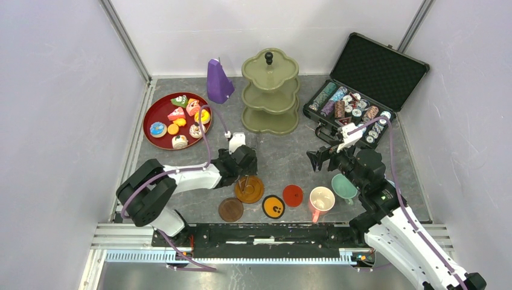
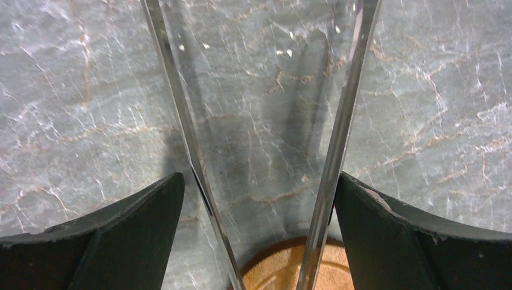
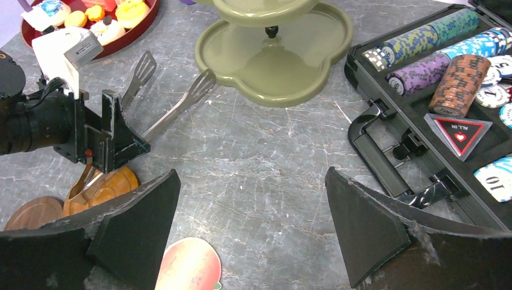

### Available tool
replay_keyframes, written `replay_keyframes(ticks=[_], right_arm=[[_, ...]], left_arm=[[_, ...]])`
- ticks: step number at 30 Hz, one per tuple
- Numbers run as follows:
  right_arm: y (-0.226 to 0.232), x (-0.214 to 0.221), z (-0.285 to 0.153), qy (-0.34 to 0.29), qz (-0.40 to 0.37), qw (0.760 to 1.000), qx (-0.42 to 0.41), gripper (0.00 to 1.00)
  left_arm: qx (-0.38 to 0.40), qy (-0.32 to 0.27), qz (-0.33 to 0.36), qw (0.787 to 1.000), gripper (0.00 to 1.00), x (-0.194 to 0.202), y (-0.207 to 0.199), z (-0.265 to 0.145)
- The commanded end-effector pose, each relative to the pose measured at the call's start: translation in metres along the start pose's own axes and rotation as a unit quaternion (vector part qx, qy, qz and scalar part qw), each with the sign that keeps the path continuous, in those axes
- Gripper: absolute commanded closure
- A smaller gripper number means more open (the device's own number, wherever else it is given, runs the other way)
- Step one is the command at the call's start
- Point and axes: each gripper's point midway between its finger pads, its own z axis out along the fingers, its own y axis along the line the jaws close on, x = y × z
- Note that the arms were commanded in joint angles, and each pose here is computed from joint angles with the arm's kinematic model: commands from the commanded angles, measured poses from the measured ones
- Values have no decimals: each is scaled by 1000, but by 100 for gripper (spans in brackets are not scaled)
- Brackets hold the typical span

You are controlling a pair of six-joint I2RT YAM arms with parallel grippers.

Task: Serve the afternoon tea

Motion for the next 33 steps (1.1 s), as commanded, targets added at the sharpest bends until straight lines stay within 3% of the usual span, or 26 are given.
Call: replay_keyframes(ticks=[1, 10, 21, 33], right_arm=[[8, -8, 1, -19, 5, 1000, -22, 2], [13, -8, 3, -10, 9, 999, -36, 1], [10, -7, 6, -11, 17, 999, -26, 1], [2, -11, 3, -24, 2, 1000, -5, 1]], left_arm=[[-17, -71, 15, 997, 2, -13, 11, 12], [-33, -104, 42, 993, 5, 6, 20, 31], [-58, -111, 49, 991, 29, -5, 29, 12], [0, 7, 28, 1000, 33, -46, 45, -71]])
